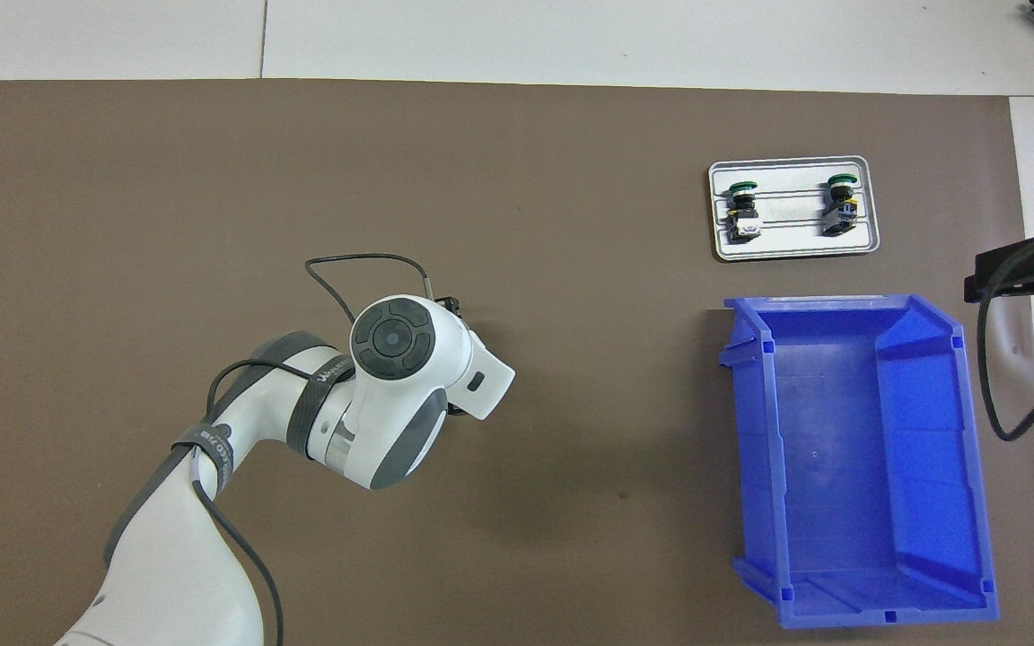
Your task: Place and press button with both arms
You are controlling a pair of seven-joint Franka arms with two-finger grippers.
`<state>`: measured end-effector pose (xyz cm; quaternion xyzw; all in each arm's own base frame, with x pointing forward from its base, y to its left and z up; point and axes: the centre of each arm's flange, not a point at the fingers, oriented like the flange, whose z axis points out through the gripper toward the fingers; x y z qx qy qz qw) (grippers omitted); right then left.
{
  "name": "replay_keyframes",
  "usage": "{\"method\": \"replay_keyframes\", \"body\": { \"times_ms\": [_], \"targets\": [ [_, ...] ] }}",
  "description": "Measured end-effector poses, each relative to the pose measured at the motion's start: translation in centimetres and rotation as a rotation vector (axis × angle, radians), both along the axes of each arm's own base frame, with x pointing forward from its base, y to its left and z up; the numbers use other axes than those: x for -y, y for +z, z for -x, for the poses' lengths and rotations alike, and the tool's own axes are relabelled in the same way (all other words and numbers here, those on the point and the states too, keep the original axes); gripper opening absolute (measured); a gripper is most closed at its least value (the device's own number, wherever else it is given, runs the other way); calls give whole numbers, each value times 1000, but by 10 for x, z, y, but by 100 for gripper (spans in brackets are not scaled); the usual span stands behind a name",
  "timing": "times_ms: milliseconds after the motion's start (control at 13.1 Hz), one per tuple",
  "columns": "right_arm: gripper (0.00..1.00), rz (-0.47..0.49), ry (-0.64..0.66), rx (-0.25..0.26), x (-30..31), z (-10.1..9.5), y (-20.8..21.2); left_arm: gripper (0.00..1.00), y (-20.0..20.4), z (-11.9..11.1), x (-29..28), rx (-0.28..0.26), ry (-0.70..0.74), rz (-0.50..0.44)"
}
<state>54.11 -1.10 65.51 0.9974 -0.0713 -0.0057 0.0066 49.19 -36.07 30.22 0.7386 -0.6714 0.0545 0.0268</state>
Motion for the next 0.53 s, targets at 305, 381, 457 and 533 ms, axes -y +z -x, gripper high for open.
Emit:
{"method": "replay_keyframes", "body": {
  "times_ms": [305, 381, 457, 533],
  "targets": [
    [100, -1, 11, -28, -6, 8, -8, 85, 0, 2, 2, -1, 5, 0],
    [100, -2, 11, -30, -6, 10, -8, 70, 0, 1, 2, -1, 8, 0],
    [100, -2, 10, -31, -5, 11, -8, 59, 0, 1, 1, -1, 9, -2],
    [100, -3, 10, -29, -5, 12, -7, 59, 0, 0, 0, 1, 7, -6]
  ]
}}
